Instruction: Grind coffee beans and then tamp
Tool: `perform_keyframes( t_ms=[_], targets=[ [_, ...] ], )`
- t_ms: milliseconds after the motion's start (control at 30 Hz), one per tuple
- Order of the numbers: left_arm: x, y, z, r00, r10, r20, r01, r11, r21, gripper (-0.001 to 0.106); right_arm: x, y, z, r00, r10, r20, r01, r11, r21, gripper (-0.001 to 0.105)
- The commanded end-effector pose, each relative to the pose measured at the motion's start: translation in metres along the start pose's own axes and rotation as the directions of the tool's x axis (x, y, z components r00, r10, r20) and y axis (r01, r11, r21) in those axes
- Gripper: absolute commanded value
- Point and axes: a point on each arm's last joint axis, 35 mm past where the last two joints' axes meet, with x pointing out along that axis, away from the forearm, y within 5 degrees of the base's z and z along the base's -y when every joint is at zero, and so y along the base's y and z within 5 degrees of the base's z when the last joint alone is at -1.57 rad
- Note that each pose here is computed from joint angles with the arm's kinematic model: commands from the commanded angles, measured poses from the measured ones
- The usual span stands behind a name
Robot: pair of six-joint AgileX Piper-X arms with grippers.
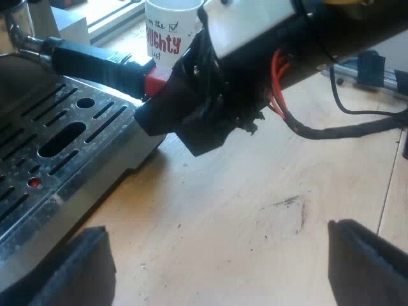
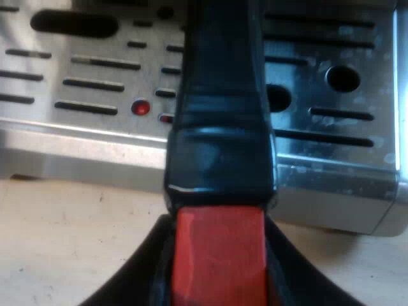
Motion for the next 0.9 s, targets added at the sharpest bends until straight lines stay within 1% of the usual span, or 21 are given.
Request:
perform_keyframes(
  t_ms=[33,200,233,300,433,567,700,767,800,900],
  targets=[
    [-0.001,-0.001,0.001,1.0,0.004,0.007,-0.004,1.0,0.013,0.072,-0.016,0.006,-0.001,0.998,0.05,0.038,-0.049,0.999,-0.024,0.0],
    [-0.001,-0.001,0.001,1.0,0.004,0.007,-0.004,1.0,0.013,0.072,-0.02,0.008,-0.007,0.998,0.036,0.048,-0.036,0.999,-0.016,0.0],
    [-0.001,-0.001,0.001,1.0,0.004,0.007,-0.004,1.0,0.013,0.072,-0.029,0.015,-0.013,0.997,0.027,0.076,-0.025,0.999,-0.039,0.0],
    [-0.001,-0.001,0.001,1.0,0.004,0.007,-0.004,1.0,0.013,0.072,-0.032,0.018,-0.016,0.996,0.04,0.076,-0.037,0.998,-0.046,0.0],
    [-0.001,-0.001,0.001,1.0,0.004,0.007,-0.004,1.0,0.013,0.072,-0.038,0.022,-0.021,0.996,0.009,0.091,-0.006,0.999,-0.032,0.0],
    [-0.001,-0.003,0.002,1.0,-0.014,0.004,0.014,1.0,0.015,0.072,-0.047,0.026,-0.029,0.997,0.013,0.075,-0.01,0.999,-0.04,0.0],
    [-0.003,-0.01,0.005,0.999,-0.042,-0.016,0.042,0.999,0.022,0.072,-0.056,0.029,-0.035,0.997,0.016,0.073,-0.01,0.996,-0.083,0.0],
    [-0.012,-0.016,0.01,1.0,-0.019,-0.024,0.019,0.999,0.026,0.072,-0.065,0.031,-0.038,0.996,0.037,0.077,-0.028,0.993,-0.111,0.0],
    [-0.015,-0.017,0.011,1.0,-0.005,-0.022,0.005,0.999,0.032,0.072,-0.066,0.031,-0.038,0.996,0.039,0.078,-0.03,0.993,-0.113,0.0],
    [-0.025,-0.022,0.015,0.999,0.034,0.01,-0.034,0.998,0.06,0.072,-0.076,0.033,-0.042,0.995,0.065,0.082,-0.053,0.988,-0.145,0.0]
  ],
)
